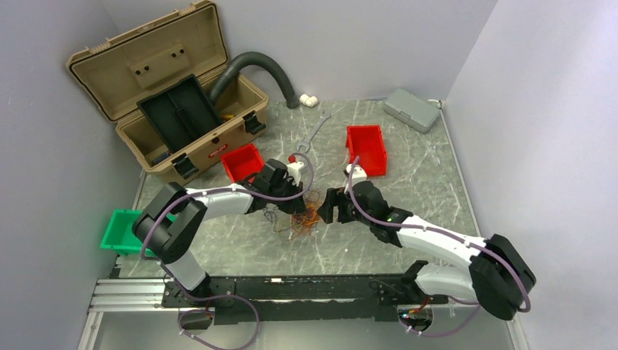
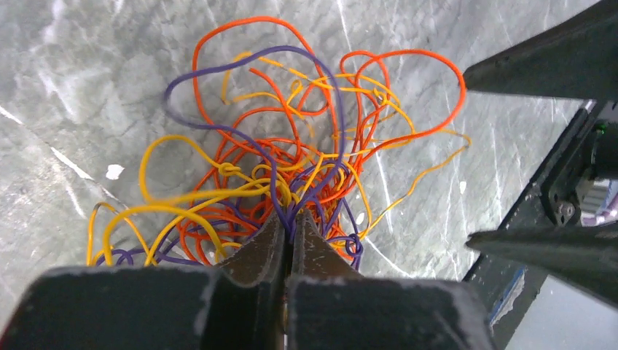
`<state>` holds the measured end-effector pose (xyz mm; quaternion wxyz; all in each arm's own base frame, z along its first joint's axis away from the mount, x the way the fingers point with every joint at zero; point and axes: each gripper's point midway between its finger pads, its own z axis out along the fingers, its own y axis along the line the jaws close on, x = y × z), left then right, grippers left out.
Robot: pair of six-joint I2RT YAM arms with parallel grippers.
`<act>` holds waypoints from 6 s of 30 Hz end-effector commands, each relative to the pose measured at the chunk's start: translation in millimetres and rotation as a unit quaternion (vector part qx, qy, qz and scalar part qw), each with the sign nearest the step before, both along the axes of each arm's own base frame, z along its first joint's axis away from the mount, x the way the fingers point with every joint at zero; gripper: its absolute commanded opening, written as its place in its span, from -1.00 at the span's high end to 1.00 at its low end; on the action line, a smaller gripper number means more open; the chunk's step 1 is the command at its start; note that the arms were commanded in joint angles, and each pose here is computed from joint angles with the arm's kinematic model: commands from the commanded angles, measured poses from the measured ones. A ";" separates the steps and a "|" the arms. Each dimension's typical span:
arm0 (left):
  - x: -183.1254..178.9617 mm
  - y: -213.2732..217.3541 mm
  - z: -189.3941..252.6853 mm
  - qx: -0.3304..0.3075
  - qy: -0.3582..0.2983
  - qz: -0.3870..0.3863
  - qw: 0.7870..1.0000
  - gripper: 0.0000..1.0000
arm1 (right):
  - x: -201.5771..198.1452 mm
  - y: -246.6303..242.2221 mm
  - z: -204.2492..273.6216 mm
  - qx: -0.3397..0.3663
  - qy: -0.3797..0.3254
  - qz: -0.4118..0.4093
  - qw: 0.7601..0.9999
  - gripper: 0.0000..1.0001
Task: Untangle the cables
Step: Untie the cable.
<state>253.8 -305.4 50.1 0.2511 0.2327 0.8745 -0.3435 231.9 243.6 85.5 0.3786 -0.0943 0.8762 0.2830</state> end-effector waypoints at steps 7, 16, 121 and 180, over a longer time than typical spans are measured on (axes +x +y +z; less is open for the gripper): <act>-9.9 -12.0 70.2 -0.187 -0.011 -0.032 0.982 1.00 | -19.7 -20.3 40.2 0.071 -0.082 0.013 0.994 -0.54; -27.2 -18.6 141.6 -0.306 -0.029 -0.068 0.949 1.00 | -40.1 7.9 72.4 0.190 -0.111 0.088 0.971 -0.86; 28.9 15.9 71.4 0.139 -0.059 0.072 0.986 1.00 | 29.1 -116.0 9.7 -0.038 0.047 -0.155 0.986 -0.35; 9.8 281.6 280.9 0.096 -0.195 0.530 0.820 1.00 | 58.2 -163.7 -35.7 -0.141 0.063 -0.375 0.914 -0.20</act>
